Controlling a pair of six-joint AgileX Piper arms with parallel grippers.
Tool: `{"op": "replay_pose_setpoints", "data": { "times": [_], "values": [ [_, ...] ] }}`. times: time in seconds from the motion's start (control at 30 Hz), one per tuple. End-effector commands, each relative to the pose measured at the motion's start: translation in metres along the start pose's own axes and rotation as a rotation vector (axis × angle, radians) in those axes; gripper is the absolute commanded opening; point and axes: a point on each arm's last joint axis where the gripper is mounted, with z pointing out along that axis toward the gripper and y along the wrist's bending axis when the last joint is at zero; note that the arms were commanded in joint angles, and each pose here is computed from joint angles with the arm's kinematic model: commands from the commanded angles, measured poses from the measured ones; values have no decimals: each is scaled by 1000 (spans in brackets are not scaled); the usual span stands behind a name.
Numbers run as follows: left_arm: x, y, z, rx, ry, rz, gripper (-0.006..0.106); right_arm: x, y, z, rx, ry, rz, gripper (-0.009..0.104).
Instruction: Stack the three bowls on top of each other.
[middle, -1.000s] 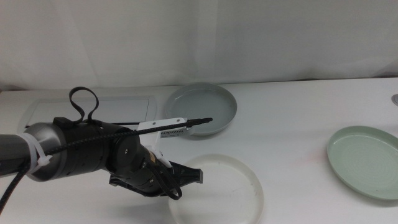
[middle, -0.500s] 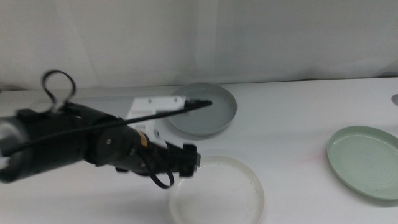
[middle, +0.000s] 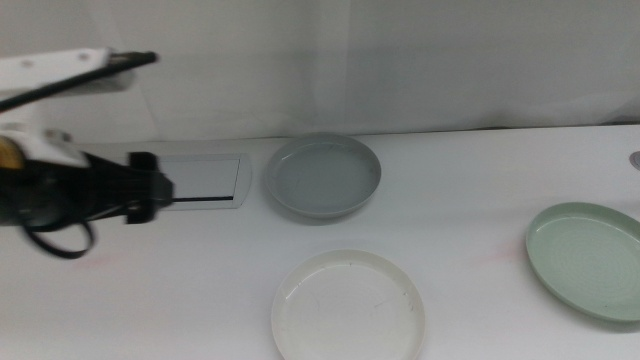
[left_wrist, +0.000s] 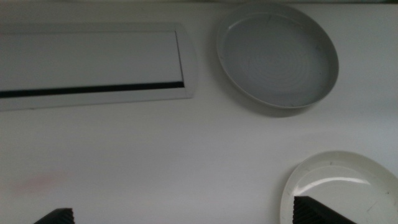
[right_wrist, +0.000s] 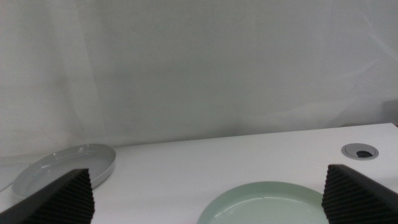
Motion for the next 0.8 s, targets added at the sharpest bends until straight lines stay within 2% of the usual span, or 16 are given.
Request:
{"op": "replay_pose_setpoints", "data": {
  "times": [0.0,0.13,0.3,0.77],
  "values": [
    [3,5,-24,-8,-39,15,92,11,-2,-1,7,-1,-13,103],
    [4,6,-35,-5,-79,18,92,11,-2,-1,7,-1,-13,103],
    [-10,2,-16,9,-95,13,92,11,-2,-1,7,-1,-13,103],
    [-110,-25,85,43,-23,72,92,11,-2,-1,7,-1,-9,103]
  ]
}}
